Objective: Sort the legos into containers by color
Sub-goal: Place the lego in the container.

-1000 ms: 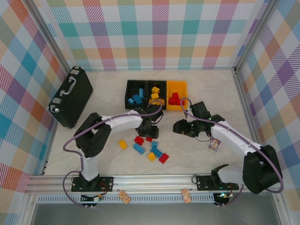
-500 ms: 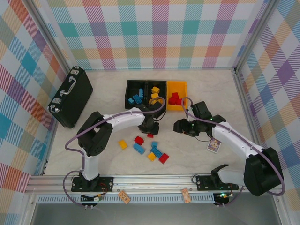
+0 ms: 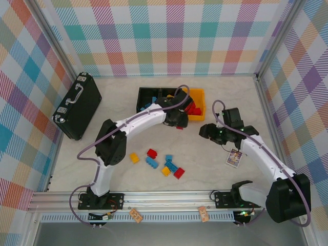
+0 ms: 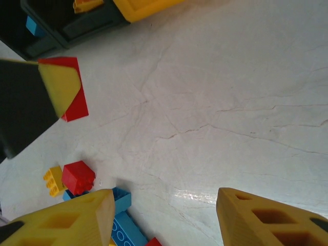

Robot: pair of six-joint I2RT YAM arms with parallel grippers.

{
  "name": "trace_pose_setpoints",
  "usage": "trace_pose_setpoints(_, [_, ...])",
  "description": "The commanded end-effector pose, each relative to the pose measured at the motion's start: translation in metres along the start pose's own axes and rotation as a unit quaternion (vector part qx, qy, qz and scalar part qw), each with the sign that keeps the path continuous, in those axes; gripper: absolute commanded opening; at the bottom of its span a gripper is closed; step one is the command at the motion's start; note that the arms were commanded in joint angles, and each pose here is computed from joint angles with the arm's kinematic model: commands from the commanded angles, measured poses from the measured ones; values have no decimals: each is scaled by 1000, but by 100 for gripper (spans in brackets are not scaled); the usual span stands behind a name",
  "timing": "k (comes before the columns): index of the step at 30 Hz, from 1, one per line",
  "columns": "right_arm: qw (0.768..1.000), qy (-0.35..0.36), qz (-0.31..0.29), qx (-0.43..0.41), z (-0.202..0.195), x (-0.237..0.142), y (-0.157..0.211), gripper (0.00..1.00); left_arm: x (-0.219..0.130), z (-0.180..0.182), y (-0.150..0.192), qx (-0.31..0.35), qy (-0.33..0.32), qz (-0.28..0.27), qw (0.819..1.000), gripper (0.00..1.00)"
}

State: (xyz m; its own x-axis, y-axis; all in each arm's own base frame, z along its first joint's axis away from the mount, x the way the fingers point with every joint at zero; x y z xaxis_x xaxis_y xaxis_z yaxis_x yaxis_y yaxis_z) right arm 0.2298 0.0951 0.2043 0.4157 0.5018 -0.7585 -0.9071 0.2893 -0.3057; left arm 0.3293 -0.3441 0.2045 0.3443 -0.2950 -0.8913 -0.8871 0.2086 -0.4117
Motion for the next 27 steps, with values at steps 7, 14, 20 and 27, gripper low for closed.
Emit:
trace_pose_setpoints(7, [1000,-1,-12,23,-4,-8,2,56,13,-7,-55,6,-4,-39,999,19])
trace_pose_setpoints(14, [1000,1,-14,27,-7,-7,2,55,35,-6,-81,-6,7,-69,998,20])
trace_pose_setpoints(20, [999,5,-14,29,-9,-6,1,55,50,-1,-96,-10,16,-98,995,22])
trace_pose_setpoints(27, [999,6,-11,36,-12,-4,4,55,59,-2,-107,2,26,-120,992,24])
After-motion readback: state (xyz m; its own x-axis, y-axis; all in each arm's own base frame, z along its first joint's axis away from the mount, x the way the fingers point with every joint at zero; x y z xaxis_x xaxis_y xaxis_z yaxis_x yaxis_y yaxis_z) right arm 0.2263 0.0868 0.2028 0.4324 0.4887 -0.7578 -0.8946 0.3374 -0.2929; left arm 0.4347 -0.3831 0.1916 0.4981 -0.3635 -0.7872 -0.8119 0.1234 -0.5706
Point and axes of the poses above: each hand's point on the last joint's axis, 136 mm out from that joint toward the fingers, its own x axis out along the fingers, its own z axis along the line the jaws close on, y = z × x, the point moved 9 cm from there along -x, back along the fingers, and after that the axes turned 1 degree about x, right-handed, at the moved point
